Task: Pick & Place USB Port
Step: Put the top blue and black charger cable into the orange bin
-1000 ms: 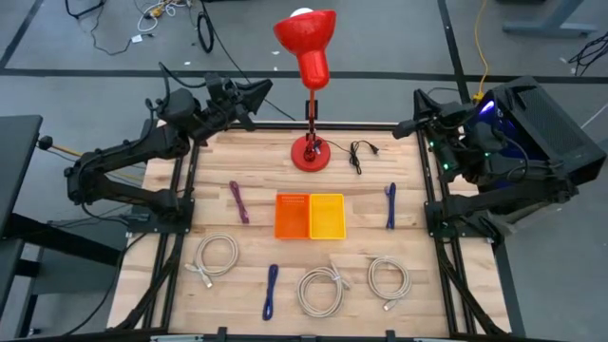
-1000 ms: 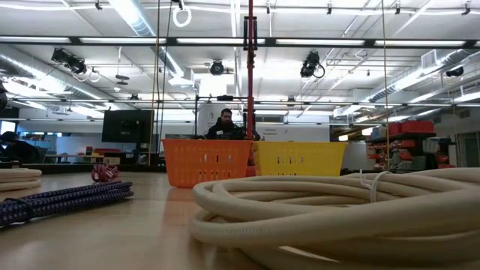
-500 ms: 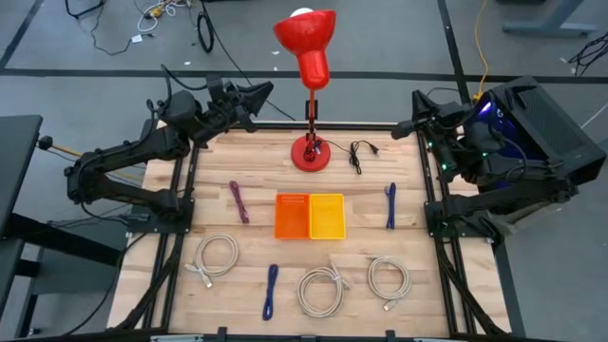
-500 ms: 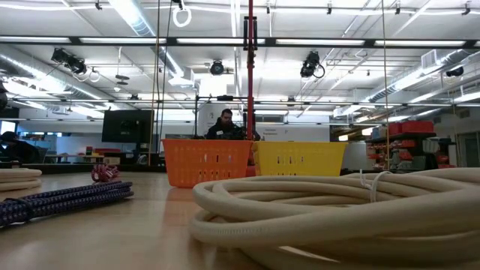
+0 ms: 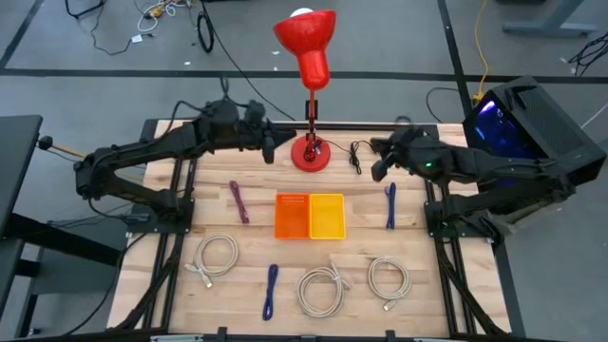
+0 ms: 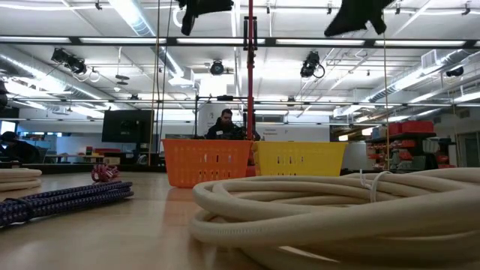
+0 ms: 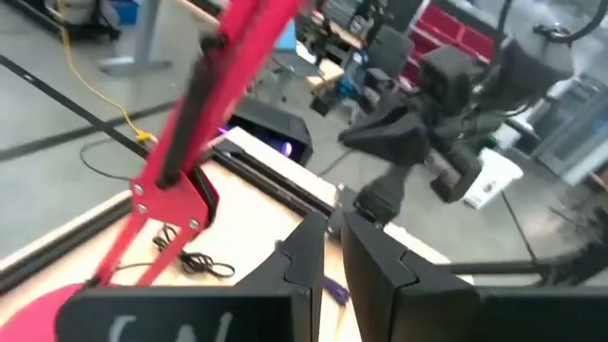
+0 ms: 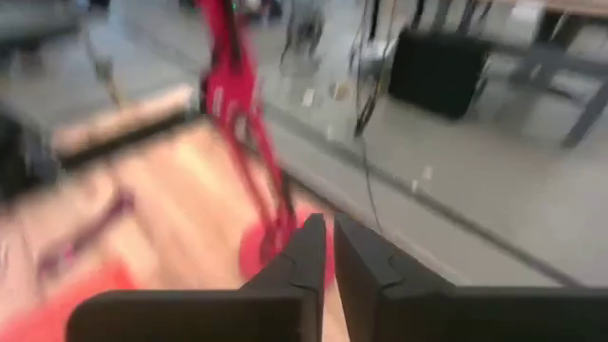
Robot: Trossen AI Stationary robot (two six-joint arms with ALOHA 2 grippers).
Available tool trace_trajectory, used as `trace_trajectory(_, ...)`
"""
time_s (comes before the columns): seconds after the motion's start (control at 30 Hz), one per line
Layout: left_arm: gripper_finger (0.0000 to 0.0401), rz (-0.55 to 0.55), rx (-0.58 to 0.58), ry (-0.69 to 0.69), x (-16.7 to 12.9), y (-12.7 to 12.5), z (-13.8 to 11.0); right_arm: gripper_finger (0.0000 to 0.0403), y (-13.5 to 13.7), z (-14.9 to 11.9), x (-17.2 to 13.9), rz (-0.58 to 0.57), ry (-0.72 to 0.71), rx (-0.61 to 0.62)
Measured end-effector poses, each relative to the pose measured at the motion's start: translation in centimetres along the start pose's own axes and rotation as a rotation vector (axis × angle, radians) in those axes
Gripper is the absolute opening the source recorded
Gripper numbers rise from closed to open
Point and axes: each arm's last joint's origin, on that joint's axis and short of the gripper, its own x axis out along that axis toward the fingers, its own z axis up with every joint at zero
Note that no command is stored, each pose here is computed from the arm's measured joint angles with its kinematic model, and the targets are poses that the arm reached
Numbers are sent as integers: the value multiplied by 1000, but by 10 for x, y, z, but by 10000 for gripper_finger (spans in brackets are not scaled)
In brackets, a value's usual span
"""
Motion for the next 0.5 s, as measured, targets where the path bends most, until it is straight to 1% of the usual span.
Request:
trace_trajectory(0.1,48,-16,18,40,6,2,-5,24,-3,-10,6,-6,106,-16)
trace_trajectory(0.27,48,-8,22,72,10,4,-9,23,-13,-25,12,-86,269,-20)
trace_trajectory(0.33,48,-10,34,68,9,4,-8,23,-15,-26,15,-68,302,-4)
trace_trajectory(0.4,48,-9,40,68,9,4,-8,23,-15,-25,17,-55,302,8)
trace_trajectory(0.5,48,-10,41,69,9,4,-8,23,-15,-27,20,-67,323,18)
